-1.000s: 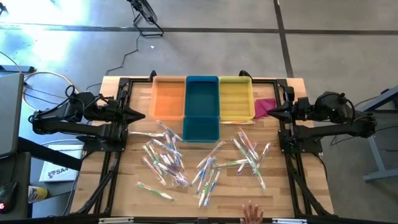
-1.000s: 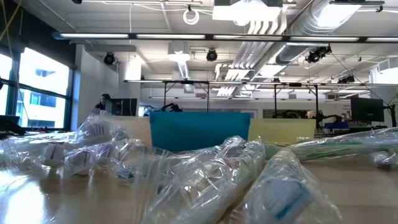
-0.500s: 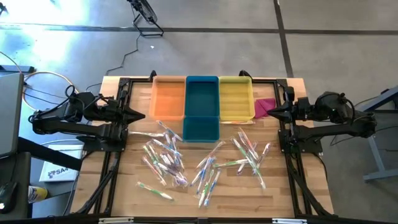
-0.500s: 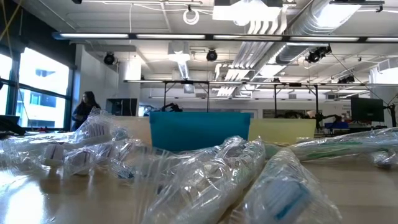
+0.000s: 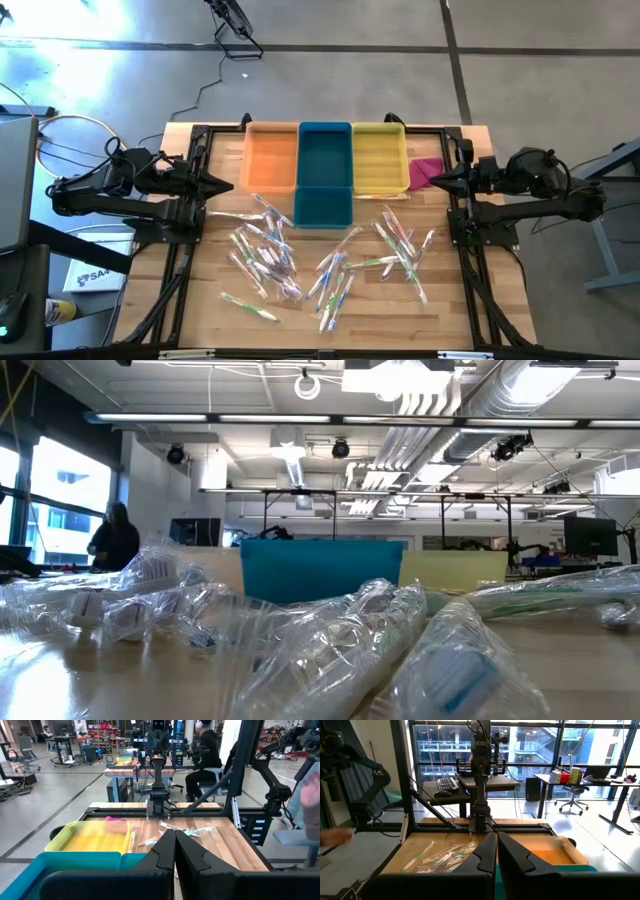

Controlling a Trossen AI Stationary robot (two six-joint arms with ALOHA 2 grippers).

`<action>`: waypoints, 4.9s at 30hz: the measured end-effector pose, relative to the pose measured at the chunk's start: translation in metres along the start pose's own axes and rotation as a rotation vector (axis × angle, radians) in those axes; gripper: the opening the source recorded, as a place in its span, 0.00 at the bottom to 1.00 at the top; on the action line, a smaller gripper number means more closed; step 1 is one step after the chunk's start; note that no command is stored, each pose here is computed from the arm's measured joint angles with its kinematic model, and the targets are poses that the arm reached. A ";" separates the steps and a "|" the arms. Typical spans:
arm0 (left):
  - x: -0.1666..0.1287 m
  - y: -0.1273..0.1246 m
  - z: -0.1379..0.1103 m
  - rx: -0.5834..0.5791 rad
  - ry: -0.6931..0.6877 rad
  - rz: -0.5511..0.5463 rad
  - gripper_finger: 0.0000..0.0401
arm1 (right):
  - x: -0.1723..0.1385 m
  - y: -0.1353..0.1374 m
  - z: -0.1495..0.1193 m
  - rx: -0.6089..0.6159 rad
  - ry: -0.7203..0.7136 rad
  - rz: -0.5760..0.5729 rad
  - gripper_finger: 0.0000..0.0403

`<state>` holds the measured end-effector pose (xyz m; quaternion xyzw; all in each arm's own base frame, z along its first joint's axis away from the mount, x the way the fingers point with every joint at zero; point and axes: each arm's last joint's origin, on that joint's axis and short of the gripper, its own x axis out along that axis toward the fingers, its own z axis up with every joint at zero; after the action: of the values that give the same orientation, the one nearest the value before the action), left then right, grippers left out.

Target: Pick & Place Toothbrushes

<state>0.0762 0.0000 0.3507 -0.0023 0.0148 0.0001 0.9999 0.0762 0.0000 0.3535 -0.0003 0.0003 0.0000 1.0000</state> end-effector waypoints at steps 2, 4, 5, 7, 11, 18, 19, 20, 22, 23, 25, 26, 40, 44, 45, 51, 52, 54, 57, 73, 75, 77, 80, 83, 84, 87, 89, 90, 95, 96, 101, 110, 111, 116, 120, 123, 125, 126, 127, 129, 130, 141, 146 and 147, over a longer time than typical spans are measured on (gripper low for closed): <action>0.000 0.000 0.000 0.000 0.000 0.000 0.00 | 0.000 0.000 0.000 0.000 0.001 0.000 0.02; 0.000 0.000 0.000 0.000 -0.001 0.000 0.00 | 0.000 0.000 0.000 0.000 0.000 0.000 0.02; 0.000 0.000 0.000 0.000 -0.001 0.000 0.00 | 0.000 0.000 0.000 0.000 0.000 0.000 0.02; 0.000 0.000 0.000 0.001 -0.001 0.000 0.00 | 0.000 0.000 0.000 0.000 0.000 0.000 0.02; -0.001 0.000 0.002 0.091 -0.022 0.002 0.00 | 0.000 0.000 0.000 -0.001 0.000 0.000 0.02; -0.001 0.000 0.000 0.105 0.001 0.001 0.00 | 0.000 0.000 0.000 -0.002 0.000 0.000 0.02; -0.001 0.000 0.000 0.105 0.002 0.001 0.00 | 0.000 0.000 0.000 -0.002 0.000 0.000 0.02; -0.001 0.000 0.000 0.105 0.002 0.001 0.00 | 0.000 0.000 0.000 -0.002 0.000 0.000 0.02; -0.001 0.000 0.000 0.105 0.000 0.001 0.00 | 0.000 0.000 0.000 -0.002 0.000 0.000 0.02; -0.001 0.000 0.000 0.105 0.000 0.001 0.00 | 0.000 0.000 0.000 -0.003 0.000 0.000 0.02; -0.001 0.000 0.000 0.105 -0.006 0.002 0.00 | 0.000 0.000 0.000 -0.003 0.000 0.000 0.02; -0.001 0.000 0.001 0.105 -0.013 0.004 0.00 | 0.000 0.000 0.000 -0.003 0.000 0.000 0.02; -0.001 0.000 -0.001 0.104 0.010 0.009 0.00 | 0.000 0.000 0.000 0.003 -0.004 0.005 0.02; -0.001 0.000 -0.002 0.104 0.020 0.008 0.00 | 0.000 0.000 0.001 0.003 -0.008 0.002 0.02; -0.001 0.000 -0.002 0.104 0.019 0.009 0.00 | 0.000 0.000 0.001 0.003 -0.008 0.003 0.02; -0.001 0.000 -0.002 0.104 0.020 0.009 0.00 | 0.000 0.000 0.001 0.003 -0.008 0.003 0.02; -0.001 0.000 -0.002 0.104 0.020 0.009 0.00 | 0.000 0.000 0.001 0.003 -0.008 0.003 0.02; -0.001 0.000 -0.002 0.104 0.020 0.009 0.00 | 0.000 0.000 0.001 0.003 -0.008 0.003 0.02; -0.001 0.000 -0.002 0.104 0.021 0.009 0.00 | 0.000 0.000 0.001 0.006 -0.005 0.003 0.02; 0.023 0.000 -0.044 0.105 0.064 0.005 0.00 | 0.017 0.000 -0.010 0.024 0.129 0.002 0.02; 0.024 0.000 -0.045 0.105 0.060 0.005 0.00 | 0.016 0.000 -0.009 0.009 0.117 0.003 0.01; 0.024 0.000 -0.045 0.105 0.061 0.005 0.00 | 0.010 0.000 -0.008 -0.002 0.099 0.003 0.01; 0.024 0.000 -0.044 0.105 0.051 0.005 0.00 | -0.001 0.000 -0.008 0.001 0.084 0.003 0.01; 0.024 0.000 -0.044 0.105 0.047 0.005 0.00 | -0.012 0.000 -0.009 0.003 0.066 0.003 0.01; 0.024 0.000 -0.044 0.105 0.046 0.005 0.00 | -0.014 0.000 -0.010 0.003 0.053 0.003 0.01; 0.024 0.000 -0.044 0.105 0.046 0.005 0.00 | -0.020 0.000 -0.019 0.009 0.032 0.003 0.01; 0.024 0.000 -0.044 0.105 0.046 0.005 0.00 | -0.022 0.000 -0.025 0.026 0.003 0.002 0.01; 0.024 0.000 -0.044 0.105 0.046 0.005 0.00 | -0.022 0.000 -0.030 0.030 -0.003 0.000 0.00; 0.024 0.000 -0.044 0.105 0.046 0.006 0.00 | -0.020 0.000 -0.052 0.033 -0.043 0.000 0.00; 0.024 0.000 -0.044 0.105 0.046 0.005 0.00 | -0.020 0.000 -0.057 0.034 -0.044 0.000 0.00; 0.024 0.000 -0.044 0.105 0.047 0.006 0.00 | -0.016 0.000 -0.076 0.064 -0.067 0.002 0.00; 0.027 0.000 -0.051 0.104 0.057 0.005 0.00 | -0.007 0.000 -0.101 0.105 -0.051 0.003 0.00; 0.029 0.000 -0.055 0.104 0.064 0.004 0.00 | -0.007 0.000 -0.102 0.105 -0.056 0.004 0.00; 0.040 0.001 -0.081 0.095 0.055 0.005 0.00 | -0.003 0.000 -0.109 0.106 -0.048 0.003 0.00; 0.045 0.001 -0.100 0.078 0.052 0.005 0.00 | -0.002 0.000 -0.110 0.106 -0.045 0.003 0.00; 0.048 0.001 -0.113 0.061 0.073 0.005 0.00 | -0.002 0.000 -0.110 0.106 -0.045 0.003 0.00; 0.048 0.001 -0.120 0.053 0.094 0.005 0.00 | -0.002 0.000 -0.110 0.106 -0.045 0.003 0.00; 0.049 0.001 -0.123 0.052 0.102 0.005 0.00 | -0.002 0.000 -0.110 0.105 -0.045 0.002 0.00; 0.049 0.001 -0.126 0.052 0.108 0.005 0.00 | -0.002 0.000 -0.110 0.105 -0.044 0.002 0.00; 0.050 0.001 -0.130 0.049 0.118 0.004 0.00 | -0.002 0.000 -0.111 0.105 -0.036 0.002 0.00; 0.050 0.001 -0.132 0.048 0.124 0.005 0.00 | -0.002 0.000 -0.111 0.104 -0.033 0.002 0.00; 0.050 0.001 -0.146 0.048 0.163 0.004 0.00 | -0.002 0.000 -0.115 0.102 0.008 0.001 0.00; 0.050 0.001 -0.145 0.058 0.157 0.024 0.00 | -0.002 0.000 -0.117 0.108 0.032 0.002 0.00; 0.050 0.002 -0.145 0.054 0.153 0.030 0.00 | -0.002 0.000 -0.117 0.108 0.032 0.002 0.00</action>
<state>0.1223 0.0009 0.2041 0.0250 0.0912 0.0147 0.9954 0.0738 0.0001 0.2364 0.0539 0.0160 0.0009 0.9984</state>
